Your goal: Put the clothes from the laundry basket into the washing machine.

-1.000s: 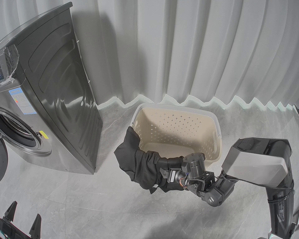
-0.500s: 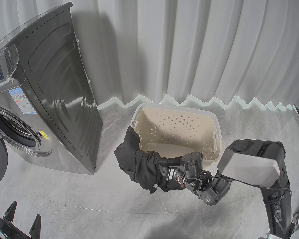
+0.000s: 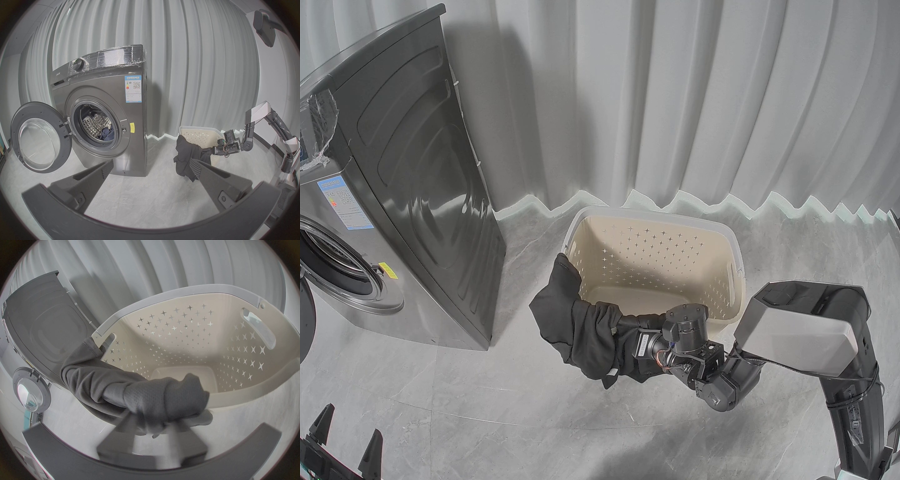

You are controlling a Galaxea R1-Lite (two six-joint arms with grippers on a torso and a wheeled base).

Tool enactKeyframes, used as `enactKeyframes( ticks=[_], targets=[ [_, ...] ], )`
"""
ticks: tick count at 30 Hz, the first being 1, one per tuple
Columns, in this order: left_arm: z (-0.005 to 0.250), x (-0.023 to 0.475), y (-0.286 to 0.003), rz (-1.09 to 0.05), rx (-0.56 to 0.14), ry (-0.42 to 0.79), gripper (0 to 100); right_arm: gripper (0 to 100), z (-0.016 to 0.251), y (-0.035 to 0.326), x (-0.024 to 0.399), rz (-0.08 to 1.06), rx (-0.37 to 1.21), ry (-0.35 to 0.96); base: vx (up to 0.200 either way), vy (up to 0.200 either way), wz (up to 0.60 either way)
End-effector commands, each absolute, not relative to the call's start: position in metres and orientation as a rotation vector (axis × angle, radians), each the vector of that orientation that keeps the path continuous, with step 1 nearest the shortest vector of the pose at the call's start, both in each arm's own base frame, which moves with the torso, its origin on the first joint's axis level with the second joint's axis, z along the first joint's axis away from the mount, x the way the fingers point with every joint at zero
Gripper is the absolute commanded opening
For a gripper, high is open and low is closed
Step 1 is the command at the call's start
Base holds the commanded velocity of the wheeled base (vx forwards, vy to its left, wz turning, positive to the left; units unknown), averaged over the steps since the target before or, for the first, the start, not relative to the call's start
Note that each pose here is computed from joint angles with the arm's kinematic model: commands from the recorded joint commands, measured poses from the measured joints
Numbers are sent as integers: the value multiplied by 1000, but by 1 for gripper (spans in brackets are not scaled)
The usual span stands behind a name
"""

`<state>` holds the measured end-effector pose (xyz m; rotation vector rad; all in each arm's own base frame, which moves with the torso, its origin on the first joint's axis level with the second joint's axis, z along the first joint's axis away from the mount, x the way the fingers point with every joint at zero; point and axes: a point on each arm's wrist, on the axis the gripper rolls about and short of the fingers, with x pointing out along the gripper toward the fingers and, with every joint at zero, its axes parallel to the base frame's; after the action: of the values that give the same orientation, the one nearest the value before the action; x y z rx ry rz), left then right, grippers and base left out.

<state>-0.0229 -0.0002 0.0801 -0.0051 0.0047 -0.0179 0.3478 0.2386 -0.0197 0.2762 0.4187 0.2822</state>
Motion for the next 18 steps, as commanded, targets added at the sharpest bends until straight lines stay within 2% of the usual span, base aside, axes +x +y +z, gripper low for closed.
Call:
enactKeyframes(
  ticks=[1,9,17,18],
  targets=[
    [76,-23,0,-18,-6,6,100,0,-15,238,347,287,282,402,0,0,0],
    [76,-23,0,-18,-6,5,100,0,2,232,322,317,264,385,0,0,0],
    [76,-23,0,-18,-8,6,100,0,43,219,283,390,245,304,0,0,0],
    [76,-23,0,-17,-8,6,100,0,54,215,273,409,255,282,0,0,0]
  ],
)
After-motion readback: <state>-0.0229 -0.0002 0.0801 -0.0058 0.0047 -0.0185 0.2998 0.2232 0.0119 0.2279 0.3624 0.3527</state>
